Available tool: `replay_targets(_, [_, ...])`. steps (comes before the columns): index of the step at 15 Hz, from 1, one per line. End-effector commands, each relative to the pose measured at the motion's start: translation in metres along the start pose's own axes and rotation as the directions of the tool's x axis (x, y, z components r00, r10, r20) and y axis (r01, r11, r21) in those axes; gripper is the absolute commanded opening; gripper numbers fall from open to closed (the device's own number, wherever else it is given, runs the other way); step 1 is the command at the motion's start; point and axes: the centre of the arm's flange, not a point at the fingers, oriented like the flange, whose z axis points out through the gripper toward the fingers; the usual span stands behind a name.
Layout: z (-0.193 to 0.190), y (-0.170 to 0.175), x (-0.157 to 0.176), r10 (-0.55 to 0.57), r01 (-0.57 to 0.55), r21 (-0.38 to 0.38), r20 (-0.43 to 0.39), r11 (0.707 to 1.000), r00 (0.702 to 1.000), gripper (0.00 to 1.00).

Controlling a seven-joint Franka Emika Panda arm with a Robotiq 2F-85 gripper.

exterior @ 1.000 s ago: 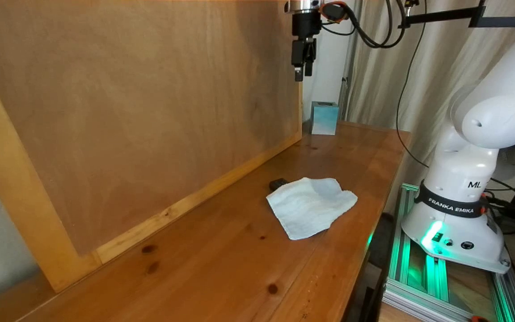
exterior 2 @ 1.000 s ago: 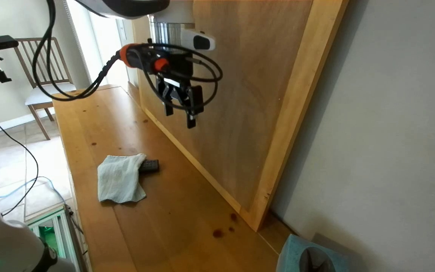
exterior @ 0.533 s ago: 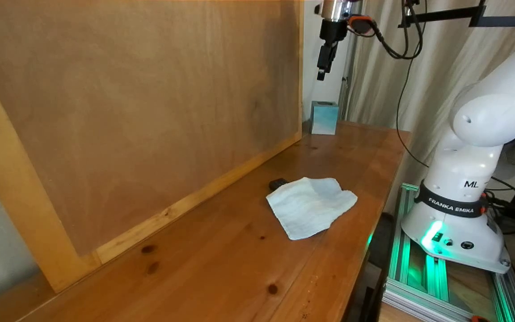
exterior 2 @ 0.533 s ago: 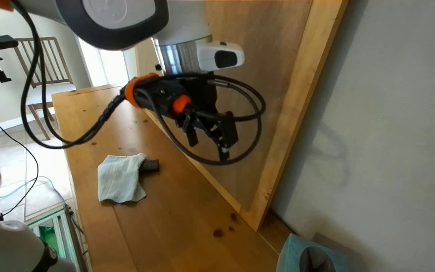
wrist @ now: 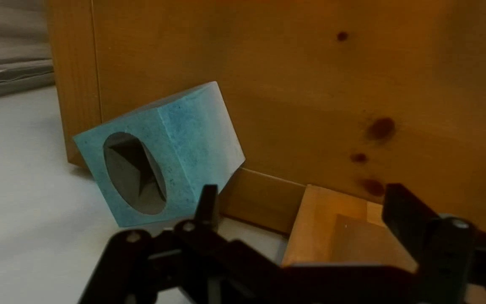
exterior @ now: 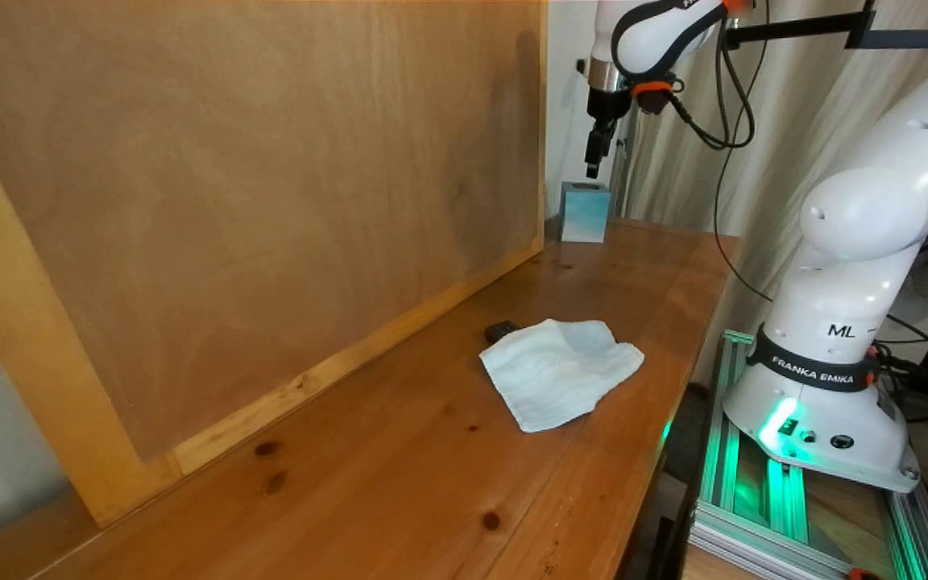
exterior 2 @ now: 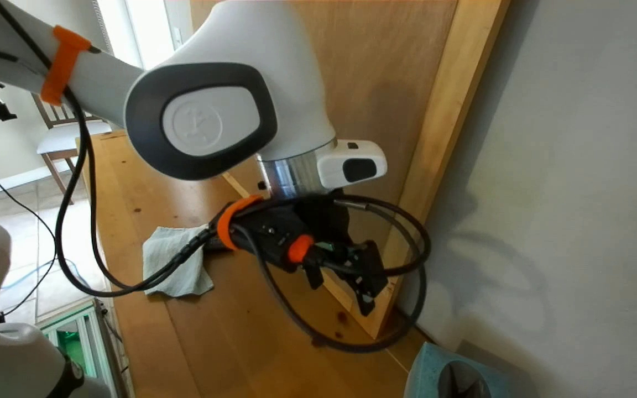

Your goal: Move the blue box and place it next to the white cloth

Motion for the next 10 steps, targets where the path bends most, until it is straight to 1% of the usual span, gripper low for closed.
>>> replay_targets(1, [0.001, 0.000, 0.000, -0.001, 0.001, 0.001, 0.001, 1.000, 1.000, 1.00])
replay_targets(7, [-0.004, -0.004, 0.003, -0.011, 0.011, -0.003, -0.008, 1.000, 1.000, 1.00])
replay_targets(9, [0.009, 0.002, 0.007, -0.044, 0.044, 0.005, -0.040, 0.999, 0.998, 1.00])
replay_targets(10, [0.017, 0.007, 0.010, -0.062, 0.062, -0.004, -0.059, 0.998, 0.996, 1.00])
